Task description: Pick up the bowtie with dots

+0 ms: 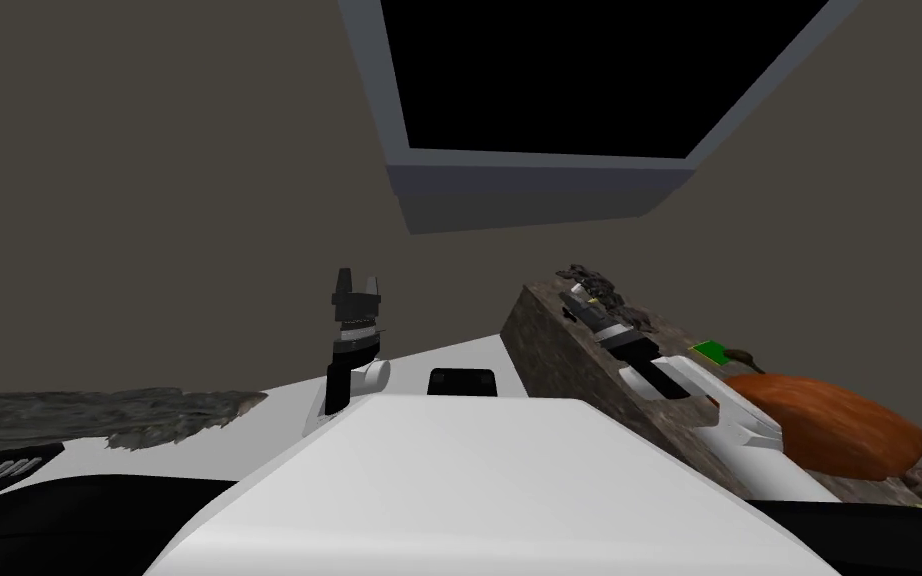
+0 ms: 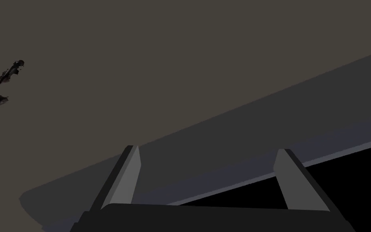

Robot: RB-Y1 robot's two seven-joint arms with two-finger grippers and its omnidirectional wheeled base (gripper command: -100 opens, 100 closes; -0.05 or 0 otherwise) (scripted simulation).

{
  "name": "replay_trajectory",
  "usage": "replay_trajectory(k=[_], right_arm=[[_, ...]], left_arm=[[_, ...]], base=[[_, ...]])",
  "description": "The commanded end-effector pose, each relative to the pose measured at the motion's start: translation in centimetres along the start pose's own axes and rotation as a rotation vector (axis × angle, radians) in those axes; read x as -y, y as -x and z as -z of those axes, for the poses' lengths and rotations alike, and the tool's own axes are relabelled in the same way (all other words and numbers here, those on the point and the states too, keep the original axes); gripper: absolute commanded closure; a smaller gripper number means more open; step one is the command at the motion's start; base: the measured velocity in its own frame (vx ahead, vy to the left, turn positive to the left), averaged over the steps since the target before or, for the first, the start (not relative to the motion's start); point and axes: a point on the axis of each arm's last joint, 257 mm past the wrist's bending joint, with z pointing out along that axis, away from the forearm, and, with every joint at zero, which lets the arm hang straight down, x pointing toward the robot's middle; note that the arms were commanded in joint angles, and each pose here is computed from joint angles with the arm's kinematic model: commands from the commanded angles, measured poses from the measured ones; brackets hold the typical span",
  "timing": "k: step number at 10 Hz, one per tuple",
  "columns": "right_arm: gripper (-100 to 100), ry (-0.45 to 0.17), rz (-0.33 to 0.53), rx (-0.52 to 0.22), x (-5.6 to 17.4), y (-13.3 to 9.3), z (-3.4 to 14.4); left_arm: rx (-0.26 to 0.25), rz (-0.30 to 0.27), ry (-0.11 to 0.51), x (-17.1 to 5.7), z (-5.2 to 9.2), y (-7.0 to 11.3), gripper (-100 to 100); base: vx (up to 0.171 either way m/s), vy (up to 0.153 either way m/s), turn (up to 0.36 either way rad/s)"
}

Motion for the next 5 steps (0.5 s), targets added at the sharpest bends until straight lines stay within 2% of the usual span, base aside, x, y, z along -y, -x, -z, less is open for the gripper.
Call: replay_trajectory(k=[1, 2, 3, 4, 5], right_arm=[[-100, -0.048, 0.064, -0.048, 2.5, -0.2, 0.7], [-100, -0.044, 0.077, -0.056, 2.5, -0.1, 0.6], [-100, -0.086, 0.131, -0.101, 4.7, -0.3, 1.7], [-100, -0.084, 0.136, -0.104, 4.7, -0.2, 1.6], [-100, -0.119, 0.186, -0.147, 6.5, -0.5, 2.7]], left_arm=[[0.0, 0.0, 0.0, 0.0, 0.0, 0.0, 0], [0.0, 0.0, 0.0, 0.0, 0.0, 0.0, 0], [0.0, 0.0, 0.0, 0.0, 0.0, 0.0, 0], [0.0, 0.0, 0.0, 0.0, 0.0, 0.0, 0], [0.0, 0.0, 0.0, 0.0, 0.0, 0.0, 0]], base=[[0.043, 0.05, 0.151], [0.036, 0.038, 0.052], [0.04, 0.051, 0.141], [0.037, 0.036, 0.053], [0.042, 0.039, 0.094]])
